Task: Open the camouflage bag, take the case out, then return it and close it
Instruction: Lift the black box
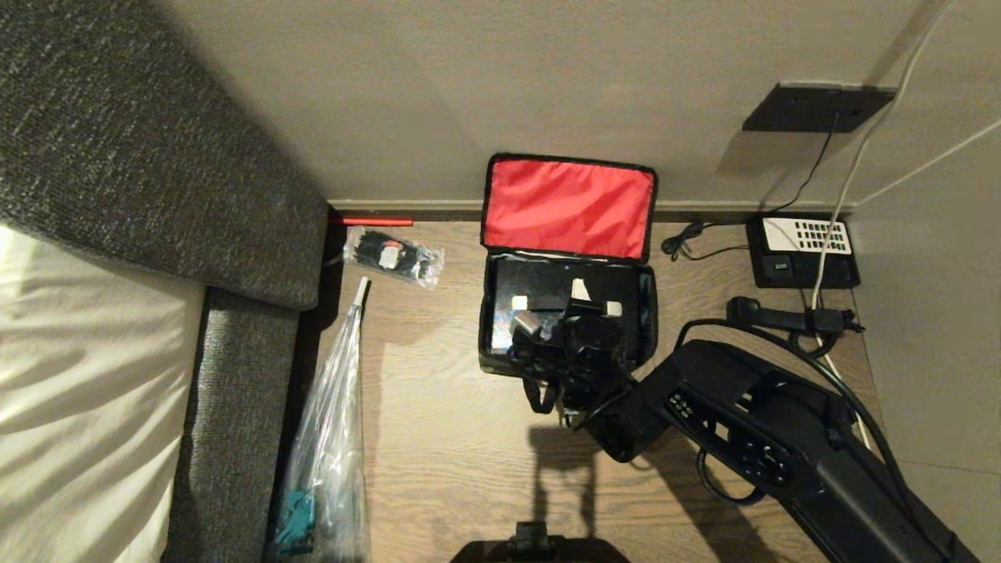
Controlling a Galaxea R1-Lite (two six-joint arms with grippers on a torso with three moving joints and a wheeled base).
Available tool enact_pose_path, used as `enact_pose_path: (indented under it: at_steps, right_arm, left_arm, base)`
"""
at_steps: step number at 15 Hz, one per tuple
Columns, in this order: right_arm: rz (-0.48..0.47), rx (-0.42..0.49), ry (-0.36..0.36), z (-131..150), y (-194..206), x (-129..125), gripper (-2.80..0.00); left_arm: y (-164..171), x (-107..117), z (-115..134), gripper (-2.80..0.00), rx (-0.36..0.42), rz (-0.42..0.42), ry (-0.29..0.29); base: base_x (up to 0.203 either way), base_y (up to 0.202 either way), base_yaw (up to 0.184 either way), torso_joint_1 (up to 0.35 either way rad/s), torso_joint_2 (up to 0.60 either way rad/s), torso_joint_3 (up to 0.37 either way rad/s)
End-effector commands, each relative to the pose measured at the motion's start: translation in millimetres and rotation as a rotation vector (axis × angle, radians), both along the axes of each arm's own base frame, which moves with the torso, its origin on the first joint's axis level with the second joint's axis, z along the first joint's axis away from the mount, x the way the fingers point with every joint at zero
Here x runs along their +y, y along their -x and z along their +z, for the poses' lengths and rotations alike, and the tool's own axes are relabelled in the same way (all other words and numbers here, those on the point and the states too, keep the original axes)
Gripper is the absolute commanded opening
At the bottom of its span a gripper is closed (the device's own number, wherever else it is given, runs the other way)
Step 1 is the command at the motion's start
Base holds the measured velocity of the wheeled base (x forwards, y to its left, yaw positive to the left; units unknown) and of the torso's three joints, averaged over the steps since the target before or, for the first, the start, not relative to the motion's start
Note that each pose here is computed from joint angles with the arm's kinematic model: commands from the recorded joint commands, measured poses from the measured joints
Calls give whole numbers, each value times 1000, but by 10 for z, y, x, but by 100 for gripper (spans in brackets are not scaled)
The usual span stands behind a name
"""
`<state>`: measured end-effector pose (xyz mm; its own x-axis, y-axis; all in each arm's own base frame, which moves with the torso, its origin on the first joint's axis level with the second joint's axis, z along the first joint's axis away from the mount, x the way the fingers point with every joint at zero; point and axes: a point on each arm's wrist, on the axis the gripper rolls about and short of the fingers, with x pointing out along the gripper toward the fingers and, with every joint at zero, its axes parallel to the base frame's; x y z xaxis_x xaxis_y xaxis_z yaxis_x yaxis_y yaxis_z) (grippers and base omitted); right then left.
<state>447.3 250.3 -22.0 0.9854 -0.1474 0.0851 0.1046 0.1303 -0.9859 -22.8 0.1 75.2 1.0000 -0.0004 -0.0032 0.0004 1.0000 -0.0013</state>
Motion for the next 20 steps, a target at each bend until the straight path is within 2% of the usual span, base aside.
enact_pose_path:
  at_steps: [1, 6, 14, 20]
  right_arm:
    - [-5, -4, 1, -30, 17, 4, -280]
    - [12, -34, -18, 48, 125, 51, -280]
    - [72, -105, -73, 558, 434, 212, -280]
    - [93, -148, -94, 709, 525, 309, -280]
  left_arm:
    - [0, 0, 0, -280, 0, 0, 0]
    - [0, 0, 0, -280, 0, 0, 0]
    - [0, 0, 0, -280, 0, 1, 0]
    - [0, 0, 0, -280, 0, 0, 0]
  base:
    - [0, 0, 0, 0, 0, 0]
    - [0, 0, 0, 0, 0, 0]
    - [0, 0, 0, 0, 0, 0]
    - [0, 0, 0, 0, 0, 0]
